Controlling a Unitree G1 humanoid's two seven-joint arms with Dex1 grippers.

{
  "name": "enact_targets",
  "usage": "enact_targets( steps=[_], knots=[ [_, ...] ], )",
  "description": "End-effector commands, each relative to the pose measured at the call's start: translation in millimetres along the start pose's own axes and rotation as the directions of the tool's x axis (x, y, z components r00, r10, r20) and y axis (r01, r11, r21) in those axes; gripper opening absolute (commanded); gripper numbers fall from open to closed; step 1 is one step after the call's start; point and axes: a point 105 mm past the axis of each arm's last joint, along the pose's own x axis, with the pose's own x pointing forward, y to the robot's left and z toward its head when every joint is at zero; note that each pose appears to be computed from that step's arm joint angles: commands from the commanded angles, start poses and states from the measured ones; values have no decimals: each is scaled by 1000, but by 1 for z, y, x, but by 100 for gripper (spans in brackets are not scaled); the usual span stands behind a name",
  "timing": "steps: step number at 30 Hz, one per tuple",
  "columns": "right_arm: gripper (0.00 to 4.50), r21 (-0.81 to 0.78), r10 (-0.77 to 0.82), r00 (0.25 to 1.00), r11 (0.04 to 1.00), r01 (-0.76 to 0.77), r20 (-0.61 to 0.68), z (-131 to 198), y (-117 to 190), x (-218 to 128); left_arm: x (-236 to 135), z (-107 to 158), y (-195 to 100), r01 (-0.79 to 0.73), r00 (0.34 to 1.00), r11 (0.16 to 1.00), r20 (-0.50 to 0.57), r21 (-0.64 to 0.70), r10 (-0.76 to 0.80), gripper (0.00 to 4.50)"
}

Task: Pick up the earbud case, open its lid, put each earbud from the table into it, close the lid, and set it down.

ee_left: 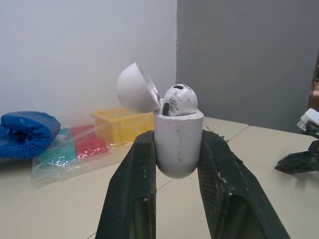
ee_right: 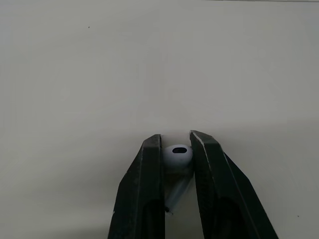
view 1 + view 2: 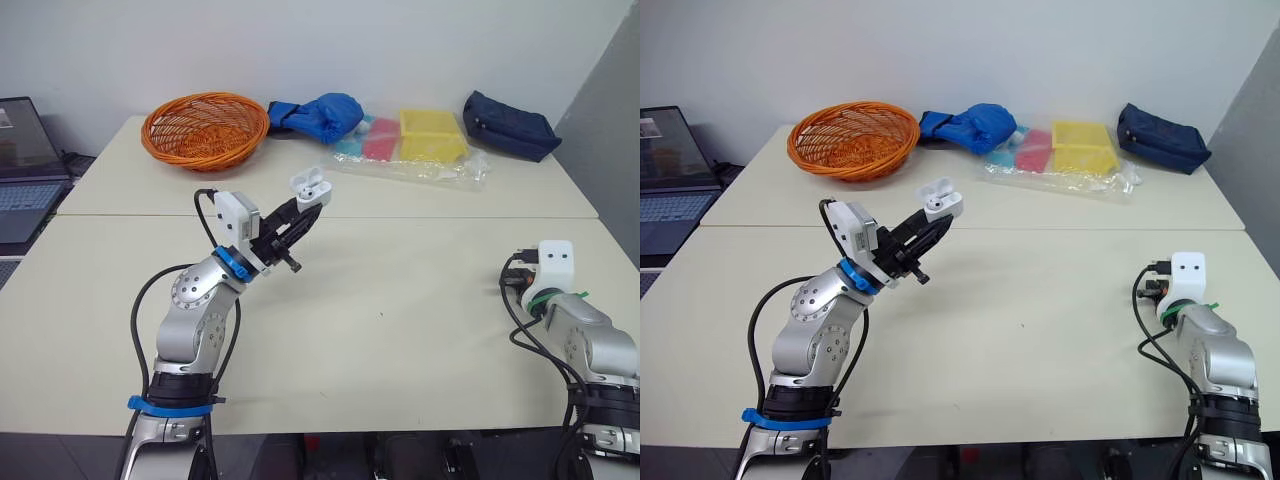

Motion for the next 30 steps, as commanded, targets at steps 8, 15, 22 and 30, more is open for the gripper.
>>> enact_targets(
  steps=[8, 15, 22, 30],
  knots=[
    [42, -455, 624, 746, 609, -650, -231, 33, 48, -60, 0, 9, -6, 15, 999, 1000, 49, 18, -16, 77],
    [42, -608, 460, 623, 203, -768, -633, 12, -16, -77, 2, 9, -6, 3, 998, 1000, 59, 14, -4, 77],
    [42, -622, 306, 626, 124, -773, -717, 10, -48, -67, -2, 8, -5, -15, 998, 1000, 58, 12, 14, 77],
    [42, -608, 234, 626, 151, -780, -744, -6, -56, -61, -4, 10, -6, -25, 998, 1000, 51, 16, 24, 77]
  ],
)
